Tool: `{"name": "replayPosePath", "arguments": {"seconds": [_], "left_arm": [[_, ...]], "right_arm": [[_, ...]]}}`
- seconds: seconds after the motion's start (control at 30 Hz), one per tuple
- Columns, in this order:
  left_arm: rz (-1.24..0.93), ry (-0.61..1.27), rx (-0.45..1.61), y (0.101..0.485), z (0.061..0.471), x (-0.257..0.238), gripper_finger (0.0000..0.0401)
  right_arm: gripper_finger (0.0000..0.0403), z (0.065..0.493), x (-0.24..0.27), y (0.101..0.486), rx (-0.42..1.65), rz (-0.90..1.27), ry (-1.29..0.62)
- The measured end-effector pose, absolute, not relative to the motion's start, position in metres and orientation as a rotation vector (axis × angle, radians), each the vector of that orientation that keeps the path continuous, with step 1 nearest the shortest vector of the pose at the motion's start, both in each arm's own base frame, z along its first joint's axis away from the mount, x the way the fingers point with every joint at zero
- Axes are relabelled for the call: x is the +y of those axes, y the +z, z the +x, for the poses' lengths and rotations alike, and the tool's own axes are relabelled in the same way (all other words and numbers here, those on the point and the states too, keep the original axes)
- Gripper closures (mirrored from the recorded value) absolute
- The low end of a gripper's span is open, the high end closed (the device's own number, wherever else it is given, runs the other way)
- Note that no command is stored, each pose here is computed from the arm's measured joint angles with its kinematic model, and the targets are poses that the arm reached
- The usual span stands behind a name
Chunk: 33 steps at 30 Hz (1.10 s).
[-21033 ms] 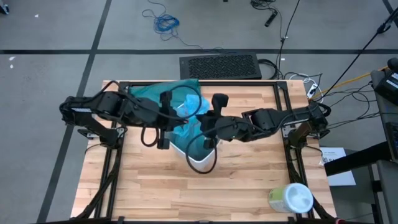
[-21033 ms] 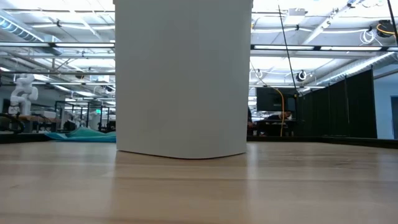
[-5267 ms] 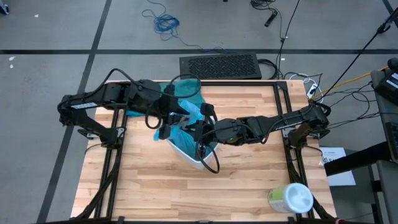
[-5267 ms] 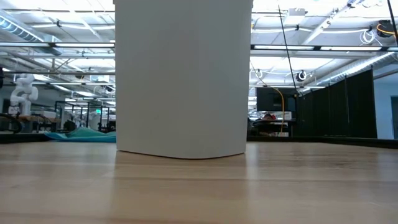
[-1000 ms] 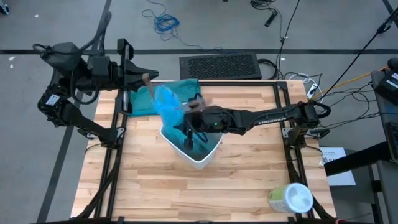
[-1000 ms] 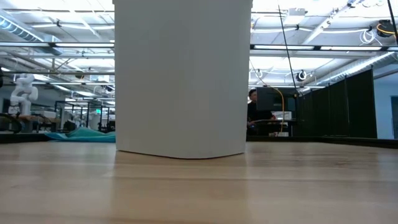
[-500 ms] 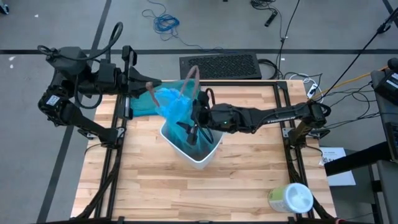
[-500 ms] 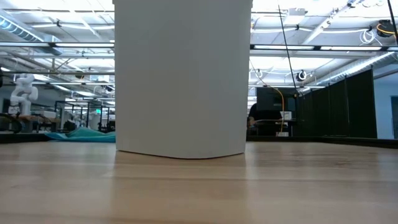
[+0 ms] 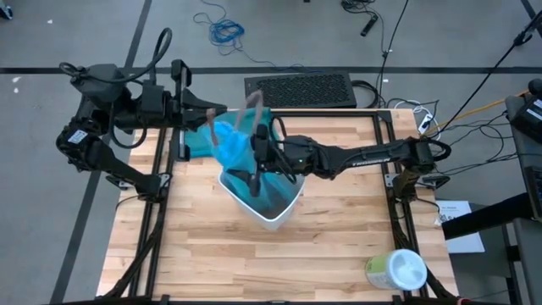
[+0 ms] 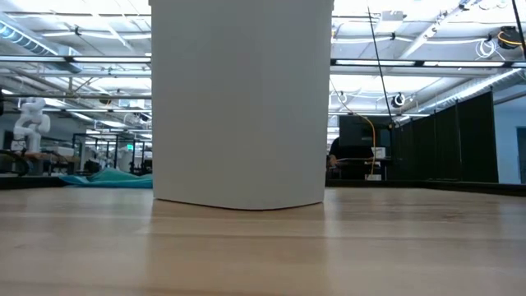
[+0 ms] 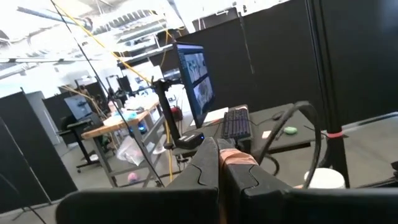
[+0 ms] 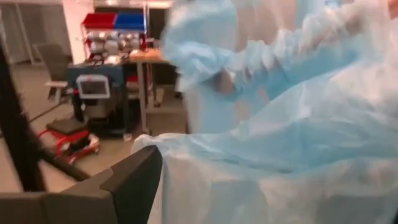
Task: Place trash/remove bag and relplace
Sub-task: Remove the blue trash bag from the bin
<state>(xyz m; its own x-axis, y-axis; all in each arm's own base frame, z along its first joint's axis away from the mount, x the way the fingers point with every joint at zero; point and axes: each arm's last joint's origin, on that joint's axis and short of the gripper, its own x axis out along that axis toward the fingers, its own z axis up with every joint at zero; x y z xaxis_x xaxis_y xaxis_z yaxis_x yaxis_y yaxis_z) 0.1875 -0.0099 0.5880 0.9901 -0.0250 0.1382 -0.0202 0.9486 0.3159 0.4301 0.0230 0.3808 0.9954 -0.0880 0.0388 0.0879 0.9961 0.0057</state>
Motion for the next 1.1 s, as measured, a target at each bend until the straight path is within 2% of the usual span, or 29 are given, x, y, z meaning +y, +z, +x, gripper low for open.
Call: {"name": "replayPosePath", "arguments": {"seconds": [0.37,0.5,0.63,0.8,0.83,1.1], "left_arm": [[0.346,0.004,-0.157,0.583,0.221,-0.012,0.0401],[0.345,0.006,-0.173,0.582,0.233,-0.012,0.0401],[0.344,0.001,-0.195,0.581,0.241,-0.013,0.0401],[0.345,-0.074,-0.261,0.586,0.24,-0.015,0.0401],[0.346,-0.085,-0.264,0.586,0.239,-0.016,0.0401],[0.321,-0.102,-0.211,0.585,0.227,-0.015,0.039]], "right_arm": [[0.0097,0.453,0.017,0.364,-0.176,0.046,-0.055],[0.012,0.455,0.017,0.361,-0.178,0.043,-0.055],[0.0191,0.454,0.018,0.365,-0.211,0.026,-0.054],[0.036,0.454,0.018,0.366,-0.222,-0.017,-0.059],[0.0381,0.454,0.018,0.366,-0.215,-0.031,-0.061],[0.0402,0.445,0.028,0.37,-0.123,-0.093,-0.082]]}}
